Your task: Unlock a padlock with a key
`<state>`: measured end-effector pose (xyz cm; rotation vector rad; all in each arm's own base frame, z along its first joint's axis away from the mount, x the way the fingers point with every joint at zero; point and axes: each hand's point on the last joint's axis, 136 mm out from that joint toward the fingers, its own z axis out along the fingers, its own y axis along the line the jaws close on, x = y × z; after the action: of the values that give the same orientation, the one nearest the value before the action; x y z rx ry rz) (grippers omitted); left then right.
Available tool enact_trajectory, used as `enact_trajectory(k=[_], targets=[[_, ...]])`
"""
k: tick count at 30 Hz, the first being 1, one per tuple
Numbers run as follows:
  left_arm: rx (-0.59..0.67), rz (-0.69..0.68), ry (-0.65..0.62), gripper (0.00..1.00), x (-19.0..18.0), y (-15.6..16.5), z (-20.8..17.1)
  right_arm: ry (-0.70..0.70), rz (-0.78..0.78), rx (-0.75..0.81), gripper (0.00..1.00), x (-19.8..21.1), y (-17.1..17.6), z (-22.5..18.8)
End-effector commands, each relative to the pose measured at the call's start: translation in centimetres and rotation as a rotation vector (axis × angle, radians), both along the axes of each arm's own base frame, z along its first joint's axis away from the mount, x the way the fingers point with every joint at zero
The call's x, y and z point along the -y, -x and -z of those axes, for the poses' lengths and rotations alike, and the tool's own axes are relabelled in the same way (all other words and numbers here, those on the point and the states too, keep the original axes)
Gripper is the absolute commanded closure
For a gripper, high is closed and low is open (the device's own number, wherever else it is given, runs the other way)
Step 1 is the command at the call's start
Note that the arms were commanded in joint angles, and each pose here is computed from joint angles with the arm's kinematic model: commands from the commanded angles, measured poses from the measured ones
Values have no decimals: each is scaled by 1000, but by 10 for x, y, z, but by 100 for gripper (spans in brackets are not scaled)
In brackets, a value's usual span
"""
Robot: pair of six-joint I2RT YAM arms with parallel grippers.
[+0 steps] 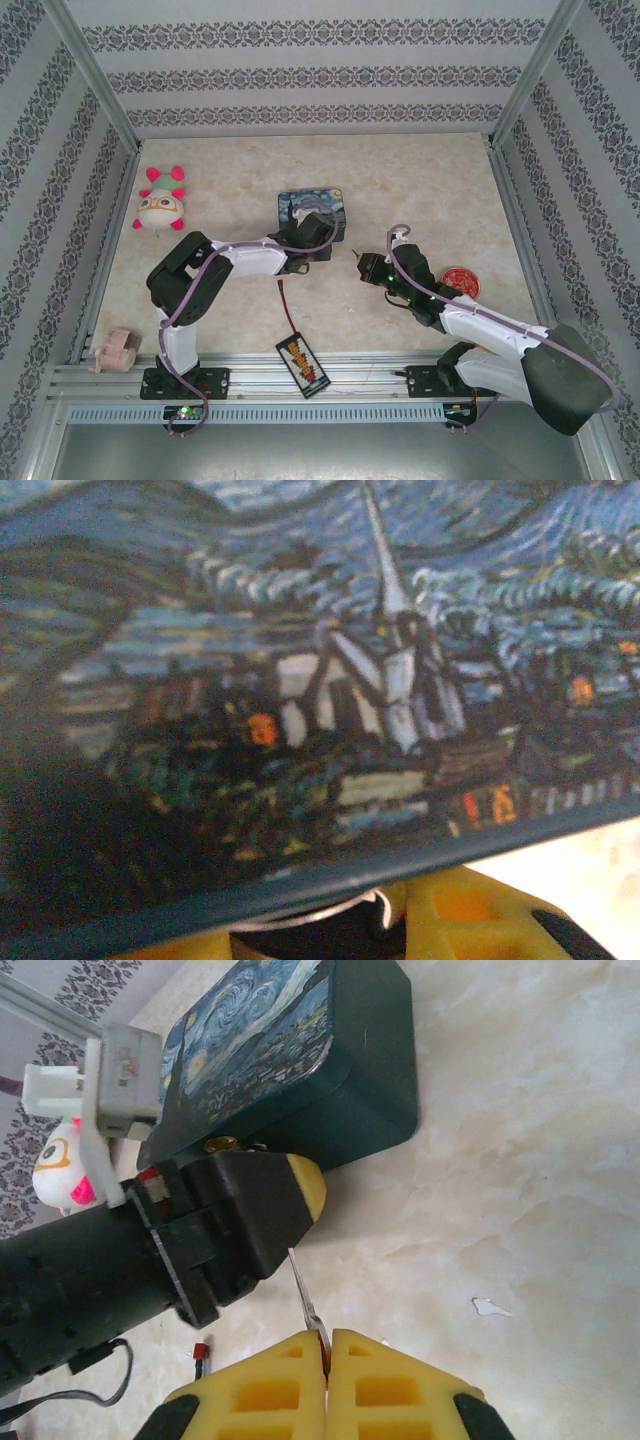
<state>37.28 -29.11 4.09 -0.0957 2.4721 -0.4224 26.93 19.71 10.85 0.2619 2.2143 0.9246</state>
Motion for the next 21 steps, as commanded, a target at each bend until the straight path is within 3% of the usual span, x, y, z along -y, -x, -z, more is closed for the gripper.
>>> enact_trajectory(k=[1,12,21], targets=[[35,-11,137,87,11,3,-30,26,-13,-8,100,2,7,15],[-6,-78,218,87,-4,29,-25,61,-56,-21,100,-10,9,25],[-37,-176,404,86,8,27,-32,111,-65,-41,100,-8,17,47]])
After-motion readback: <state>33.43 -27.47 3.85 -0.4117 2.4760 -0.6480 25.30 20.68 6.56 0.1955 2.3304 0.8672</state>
